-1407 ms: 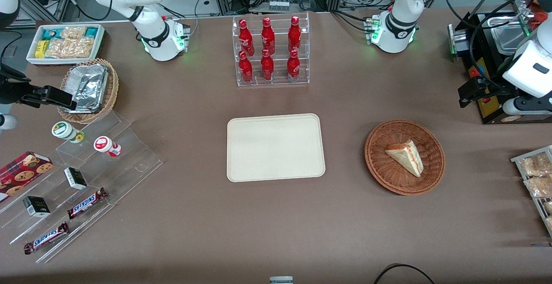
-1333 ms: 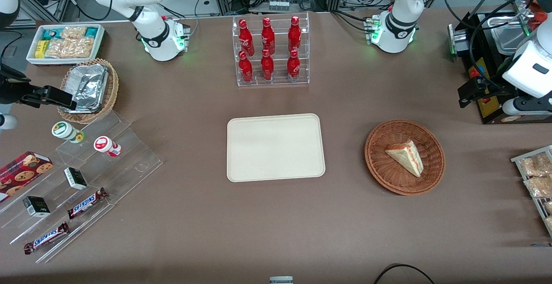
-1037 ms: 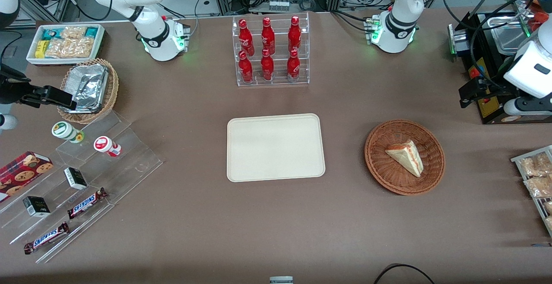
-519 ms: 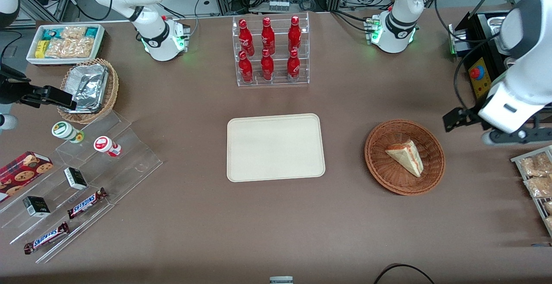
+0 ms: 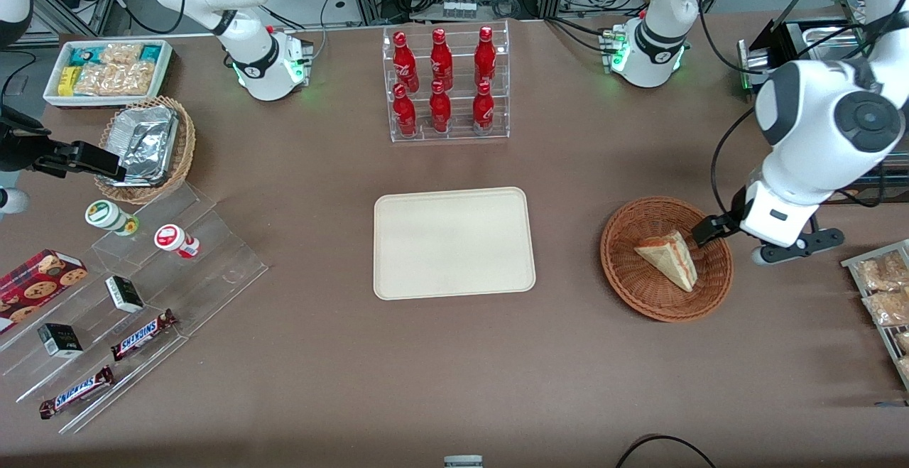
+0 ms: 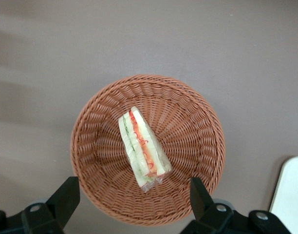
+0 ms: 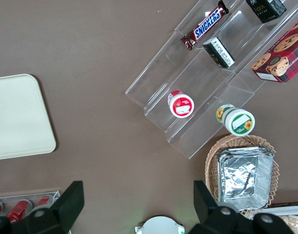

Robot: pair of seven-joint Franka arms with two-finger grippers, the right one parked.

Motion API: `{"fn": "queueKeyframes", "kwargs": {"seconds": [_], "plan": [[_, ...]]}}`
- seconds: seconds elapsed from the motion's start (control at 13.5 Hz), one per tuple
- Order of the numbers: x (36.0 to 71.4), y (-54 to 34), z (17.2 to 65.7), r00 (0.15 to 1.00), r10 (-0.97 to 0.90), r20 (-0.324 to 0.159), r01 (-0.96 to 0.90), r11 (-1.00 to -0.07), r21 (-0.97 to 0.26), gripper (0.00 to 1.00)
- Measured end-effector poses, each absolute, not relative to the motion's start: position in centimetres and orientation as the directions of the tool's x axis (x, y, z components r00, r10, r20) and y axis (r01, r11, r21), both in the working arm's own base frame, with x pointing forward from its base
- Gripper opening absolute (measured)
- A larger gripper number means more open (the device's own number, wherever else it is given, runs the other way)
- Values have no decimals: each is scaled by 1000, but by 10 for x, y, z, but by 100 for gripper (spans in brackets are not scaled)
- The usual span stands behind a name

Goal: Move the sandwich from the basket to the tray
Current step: 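Move the open left gripper over the sandwich in the wicker basket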

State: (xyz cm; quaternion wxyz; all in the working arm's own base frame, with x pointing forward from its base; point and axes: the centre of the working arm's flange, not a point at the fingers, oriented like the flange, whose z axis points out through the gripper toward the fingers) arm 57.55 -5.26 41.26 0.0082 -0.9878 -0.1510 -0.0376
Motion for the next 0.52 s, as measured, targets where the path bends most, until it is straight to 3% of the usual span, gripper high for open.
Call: {"fn": "queueKeyframes", "kwargs": {"seconds": [0.3,0.52], "plan": [[557,-53,372,871,479,108,478,-878,38,100],[546,-61,353,840,533,101,531,-846,46,100]]}}
